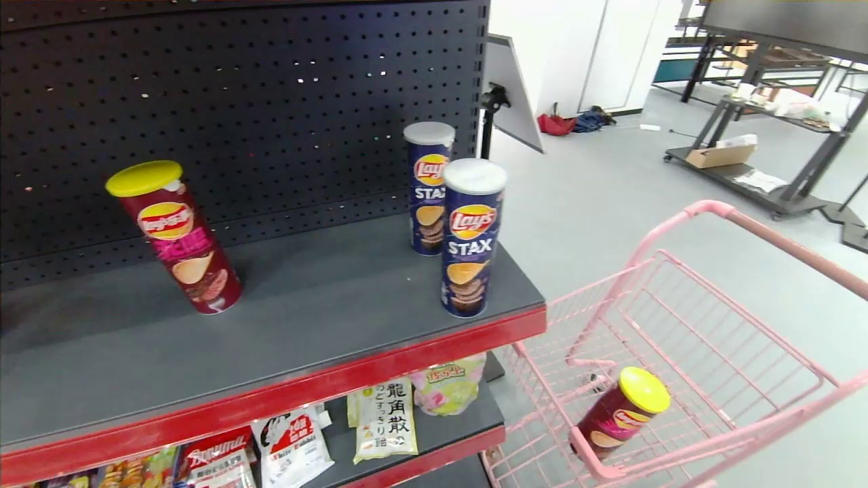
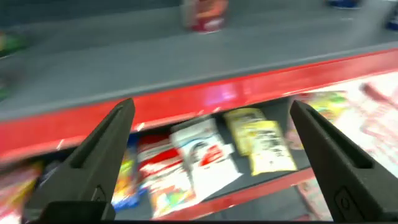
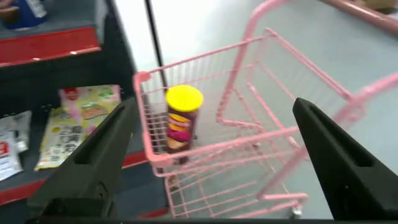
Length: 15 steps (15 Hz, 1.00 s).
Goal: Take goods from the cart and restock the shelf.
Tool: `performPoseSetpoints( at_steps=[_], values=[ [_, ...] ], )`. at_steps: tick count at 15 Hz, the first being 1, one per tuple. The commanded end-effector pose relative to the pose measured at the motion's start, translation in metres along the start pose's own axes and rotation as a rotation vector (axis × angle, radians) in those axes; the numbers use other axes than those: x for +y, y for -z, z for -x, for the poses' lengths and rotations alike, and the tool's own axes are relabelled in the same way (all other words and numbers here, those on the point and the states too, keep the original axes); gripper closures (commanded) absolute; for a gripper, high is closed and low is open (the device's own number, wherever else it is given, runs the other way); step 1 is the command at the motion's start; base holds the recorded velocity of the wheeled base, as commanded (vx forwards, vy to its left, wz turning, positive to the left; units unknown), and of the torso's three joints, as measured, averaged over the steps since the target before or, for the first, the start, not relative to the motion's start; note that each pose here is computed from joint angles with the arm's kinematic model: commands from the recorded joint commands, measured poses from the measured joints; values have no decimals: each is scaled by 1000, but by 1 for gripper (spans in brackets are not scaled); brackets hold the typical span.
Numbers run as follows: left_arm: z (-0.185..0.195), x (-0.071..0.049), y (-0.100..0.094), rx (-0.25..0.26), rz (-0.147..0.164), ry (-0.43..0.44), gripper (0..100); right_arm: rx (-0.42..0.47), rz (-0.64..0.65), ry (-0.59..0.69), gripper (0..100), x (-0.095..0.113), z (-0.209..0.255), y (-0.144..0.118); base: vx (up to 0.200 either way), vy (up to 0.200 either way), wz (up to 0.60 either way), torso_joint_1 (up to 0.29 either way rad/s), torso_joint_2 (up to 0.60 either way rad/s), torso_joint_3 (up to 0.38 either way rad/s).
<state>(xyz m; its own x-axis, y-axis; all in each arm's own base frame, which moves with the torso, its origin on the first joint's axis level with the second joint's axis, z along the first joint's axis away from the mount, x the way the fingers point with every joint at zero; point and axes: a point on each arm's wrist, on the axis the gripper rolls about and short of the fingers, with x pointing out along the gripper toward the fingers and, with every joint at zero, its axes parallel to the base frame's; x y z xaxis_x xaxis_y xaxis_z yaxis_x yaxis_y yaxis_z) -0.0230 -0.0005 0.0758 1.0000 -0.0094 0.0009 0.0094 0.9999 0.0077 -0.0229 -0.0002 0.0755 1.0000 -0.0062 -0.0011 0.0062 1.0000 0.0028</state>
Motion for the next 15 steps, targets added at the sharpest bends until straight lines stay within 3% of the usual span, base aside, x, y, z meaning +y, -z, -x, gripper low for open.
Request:
performPoseSetpoints(
  at_steps=[1,8,15],
  values=[
    [0,0,0,1,0,0,0,2,0,-2,0,0,0,0,0,0,0,0,0,0],
    [0,0,0,1,2,0,0,-1,-3,0,0,0,0,0,0,0,0,-10,19,13],
    [0,0,0,1,2,0,0,-1,-5,0,0,0,0,0,0,0,0,-135,351,206]
  ],
)
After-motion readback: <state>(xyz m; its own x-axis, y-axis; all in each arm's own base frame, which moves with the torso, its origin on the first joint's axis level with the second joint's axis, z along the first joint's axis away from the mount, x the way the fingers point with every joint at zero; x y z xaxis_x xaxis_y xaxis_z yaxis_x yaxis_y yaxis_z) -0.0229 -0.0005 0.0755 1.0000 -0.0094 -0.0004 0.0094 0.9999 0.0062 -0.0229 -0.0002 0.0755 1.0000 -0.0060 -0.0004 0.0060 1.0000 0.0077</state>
